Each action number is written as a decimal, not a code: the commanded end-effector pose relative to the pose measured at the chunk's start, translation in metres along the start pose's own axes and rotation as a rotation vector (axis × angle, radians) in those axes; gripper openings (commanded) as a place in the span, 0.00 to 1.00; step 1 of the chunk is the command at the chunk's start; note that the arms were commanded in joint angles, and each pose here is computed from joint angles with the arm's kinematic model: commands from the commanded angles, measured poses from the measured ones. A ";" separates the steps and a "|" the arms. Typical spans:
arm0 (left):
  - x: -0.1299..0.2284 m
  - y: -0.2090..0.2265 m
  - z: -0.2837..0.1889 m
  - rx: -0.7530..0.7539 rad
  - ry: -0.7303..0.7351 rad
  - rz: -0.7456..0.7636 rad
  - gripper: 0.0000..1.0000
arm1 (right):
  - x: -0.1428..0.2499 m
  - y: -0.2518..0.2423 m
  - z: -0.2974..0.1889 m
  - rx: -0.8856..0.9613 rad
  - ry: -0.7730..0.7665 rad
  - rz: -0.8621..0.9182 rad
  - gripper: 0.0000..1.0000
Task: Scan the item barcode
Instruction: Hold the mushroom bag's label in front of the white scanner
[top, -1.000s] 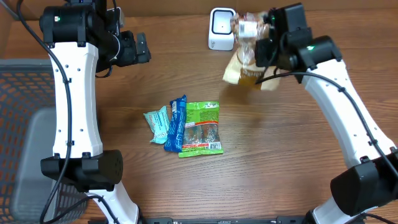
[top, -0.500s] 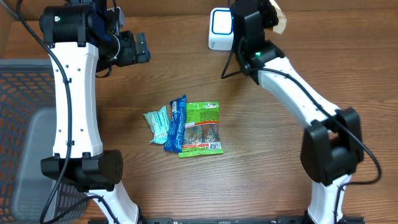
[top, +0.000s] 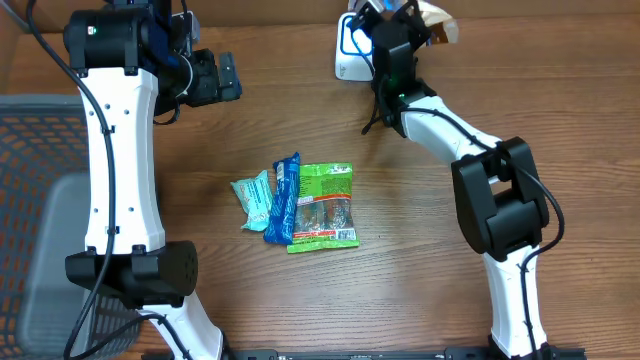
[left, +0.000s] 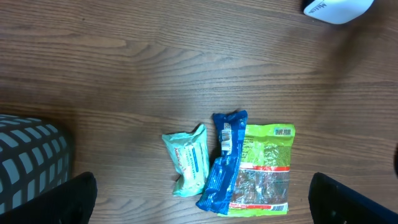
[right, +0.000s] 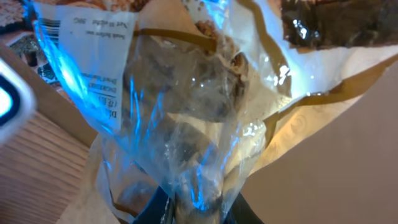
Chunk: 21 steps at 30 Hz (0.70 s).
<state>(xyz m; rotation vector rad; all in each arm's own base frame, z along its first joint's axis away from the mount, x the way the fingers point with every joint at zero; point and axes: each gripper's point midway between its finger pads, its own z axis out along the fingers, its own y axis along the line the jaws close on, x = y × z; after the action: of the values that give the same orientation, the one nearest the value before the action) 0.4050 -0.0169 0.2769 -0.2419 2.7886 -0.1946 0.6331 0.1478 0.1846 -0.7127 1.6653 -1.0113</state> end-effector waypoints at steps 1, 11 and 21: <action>-0.003 -0.002 -0.005 -0.001 -0.021 -0.009 1.00 | -0.018 -0.002 0.001 -0.020 -0.084 -0.002 0.04; -0.003 -0.002 -0.005 -0.001 -0.021 -0.009 1.00 | -0.028 -0.004 0.001 -0.024 -0.141 0.016 0.04; -0.003 -0.002 -0.005 -0.001 -0.021 -0.009 1.00 | -0.021 0.033 0.009 -0.062 -0.174 -0.259 0.04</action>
<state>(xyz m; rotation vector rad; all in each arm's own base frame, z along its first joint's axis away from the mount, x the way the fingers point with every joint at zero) 0.4050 -0.0169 0.2769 -0.2425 2.7886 -0.1946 0.6424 0.1778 0.1772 -0.9506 1.5190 -0.9881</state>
